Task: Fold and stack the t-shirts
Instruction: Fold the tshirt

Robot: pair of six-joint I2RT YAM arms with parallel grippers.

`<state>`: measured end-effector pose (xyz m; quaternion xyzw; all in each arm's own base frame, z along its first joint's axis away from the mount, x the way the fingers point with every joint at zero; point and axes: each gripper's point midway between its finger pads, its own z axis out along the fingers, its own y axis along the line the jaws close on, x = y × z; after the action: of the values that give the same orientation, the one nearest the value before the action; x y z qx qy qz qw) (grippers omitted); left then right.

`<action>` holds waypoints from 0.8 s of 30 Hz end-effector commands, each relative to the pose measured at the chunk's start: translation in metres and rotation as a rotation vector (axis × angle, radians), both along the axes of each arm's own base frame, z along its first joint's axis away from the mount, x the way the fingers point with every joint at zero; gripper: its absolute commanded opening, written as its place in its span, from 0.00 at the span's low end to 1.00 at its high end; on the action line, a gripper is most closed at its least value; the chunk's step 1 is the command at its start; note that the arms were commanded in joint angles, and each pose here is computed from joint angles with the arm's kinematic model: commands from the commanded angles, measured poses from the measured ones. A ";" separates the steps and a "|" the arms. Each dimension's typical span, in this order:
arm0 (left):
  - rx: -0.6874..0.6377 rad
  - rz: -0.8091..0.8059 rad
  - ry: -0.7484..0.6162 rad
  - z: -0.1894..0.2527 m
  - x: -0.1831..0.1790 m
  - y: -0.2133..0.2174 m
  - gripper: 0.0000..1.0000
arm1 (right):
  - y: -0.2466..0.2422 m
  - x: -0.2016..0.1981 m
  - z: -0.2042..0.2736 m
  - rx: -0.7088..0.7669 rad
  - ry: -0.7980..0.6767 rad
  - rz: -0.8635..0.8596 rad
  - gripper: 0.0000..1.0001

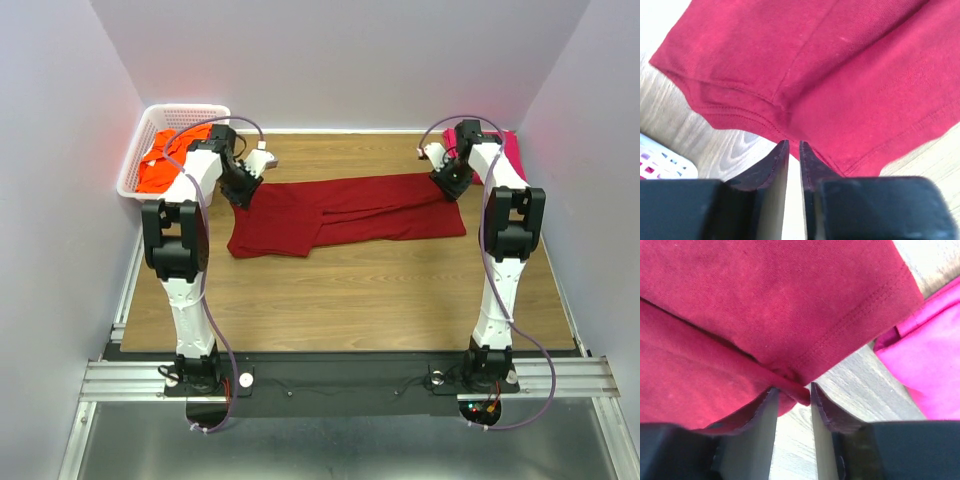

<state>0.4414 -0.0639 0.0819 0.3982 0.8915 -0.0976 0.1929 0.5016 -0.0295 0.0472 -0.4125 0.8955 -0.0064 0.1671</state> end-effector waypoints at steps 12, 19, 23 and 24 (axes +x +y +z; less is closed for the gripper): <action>-0.136 0.192 0.033 0.027 -0.079 0.028 0.43 | -0.010 -0.085 0.039 0.260 0.172 -0.374 0.51; -0.165 0.223 0.104 -0.003 -0.103 0.022 0.47 | 0.000 -0.102 0.012 0.310 0.269 -0.418 0.47; -0.171 0.238 0.145 -0.021 -0.109 0.020 0.48 | 0.005 -0.102 -0.005 0.341 0.283 -0.460 0.47; -0.174 0.239 0.150 -0.023 -0.110 0.019 0.48 | 0.007 -0.103 -0.008 0.350 0.293 -0.465 0.47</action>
<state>0.3277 -0.0377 0.0643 0.2717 0.9347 -0.1648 0.1595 0.3921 -0.0356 0.0410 -0.1842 0.9689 0.1423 0.0842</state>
